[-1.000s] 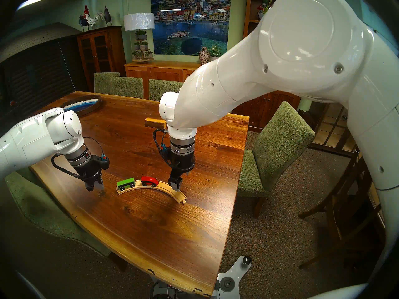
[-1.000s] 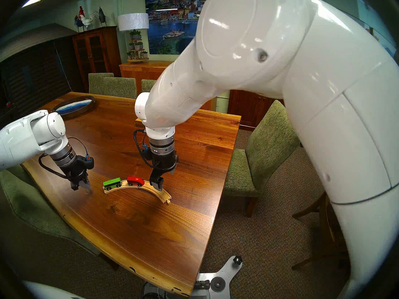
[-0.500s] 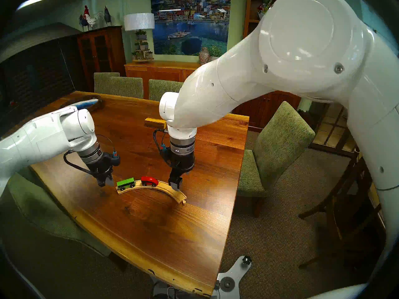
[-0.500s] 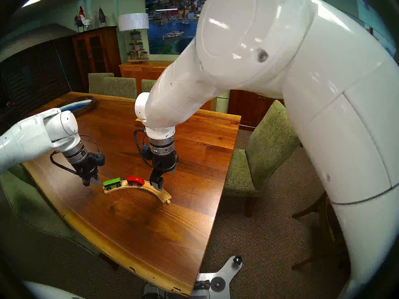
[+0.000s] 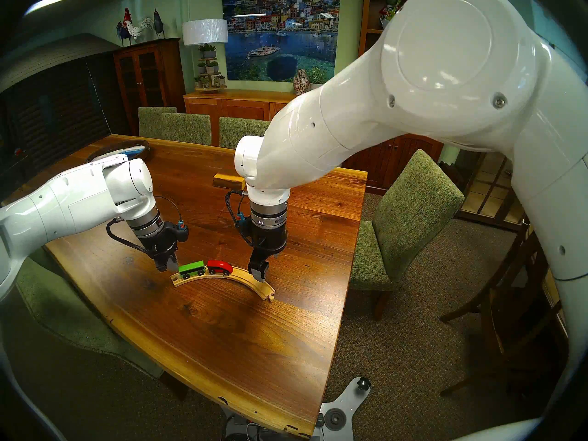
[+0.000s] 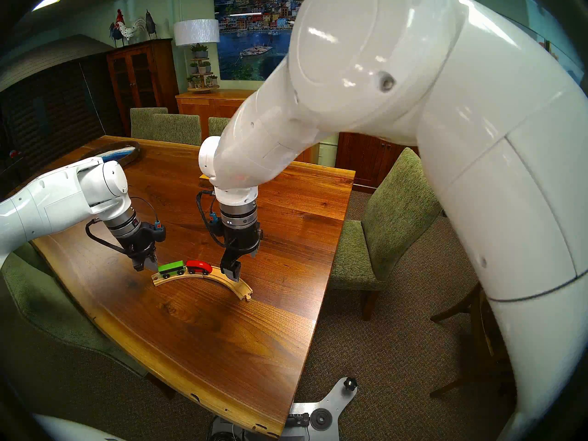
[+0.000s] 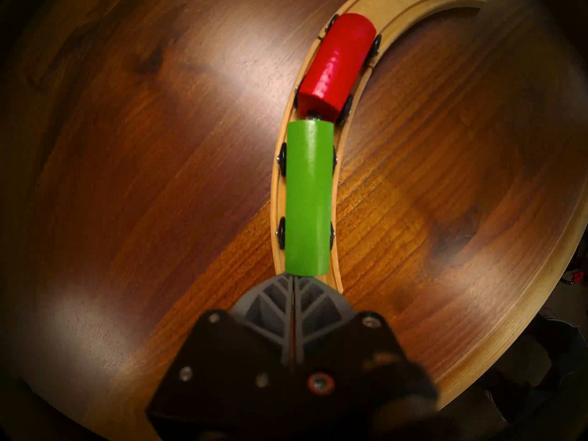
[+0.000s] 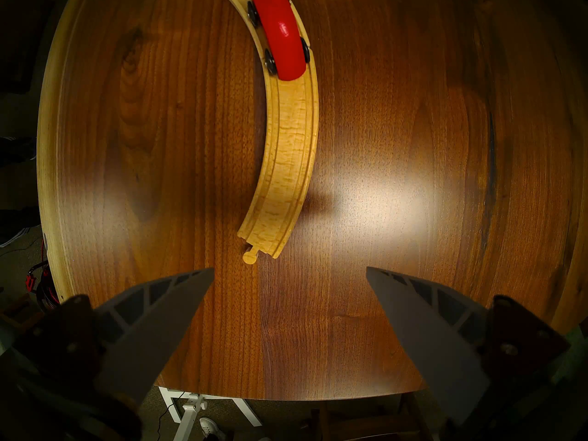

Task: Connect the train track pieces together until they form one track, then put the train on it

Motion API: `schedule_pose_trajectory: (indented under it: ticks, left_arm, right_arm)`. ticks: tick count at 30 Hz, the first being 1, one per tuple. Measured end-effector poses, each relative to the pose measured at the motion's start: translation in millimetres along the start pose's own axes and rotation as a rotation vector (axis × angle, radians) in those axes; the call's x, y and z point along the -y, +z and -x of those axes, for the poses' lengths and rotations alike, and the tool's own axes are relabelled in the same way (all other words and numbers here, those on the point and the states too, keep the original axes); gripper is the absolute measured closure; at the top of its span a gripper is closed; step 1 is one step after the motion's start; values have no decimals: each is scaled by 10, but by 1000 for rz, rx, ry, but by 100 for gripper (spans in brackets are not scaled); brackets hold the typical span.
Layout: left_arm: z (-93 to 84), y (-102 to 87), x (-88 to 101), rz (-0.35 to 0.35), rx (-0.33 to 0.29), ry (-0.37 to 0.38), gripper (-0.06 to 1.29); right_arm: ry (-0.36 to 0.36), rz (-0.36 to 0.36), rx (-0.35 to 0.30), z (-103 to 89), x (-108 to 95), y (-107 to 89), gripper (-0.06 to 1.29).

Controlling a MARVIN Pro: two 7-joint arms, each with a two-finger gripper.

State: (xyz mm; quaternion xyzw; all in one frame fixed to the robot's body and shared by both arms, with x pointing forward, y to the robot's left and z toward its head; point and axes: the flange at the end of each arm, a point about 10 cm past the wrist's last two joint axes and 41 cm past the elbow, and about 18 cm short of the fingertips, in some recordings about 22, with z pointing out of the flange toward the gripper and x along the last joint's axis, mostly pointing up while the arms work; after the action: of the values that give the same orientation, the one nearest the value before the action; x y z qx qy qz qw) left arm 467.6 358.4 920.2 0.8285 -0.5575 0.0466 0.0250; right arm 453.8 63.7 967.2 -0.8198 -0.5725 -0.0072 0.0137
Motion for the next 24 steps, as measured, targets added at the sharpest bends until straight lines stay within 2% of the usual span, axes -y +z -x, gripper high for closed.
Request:
schedule_pose_trajectory:
  ticks: [13,24]
  left_arm:
    - [-284,11,-27,1,-23,37,125]
    - [-576,-14,-171,1,-58,87,125]
  right_arm:
    - [0,0,0,0,0,0,0]
    - [0,0,0,0,0,0,0]
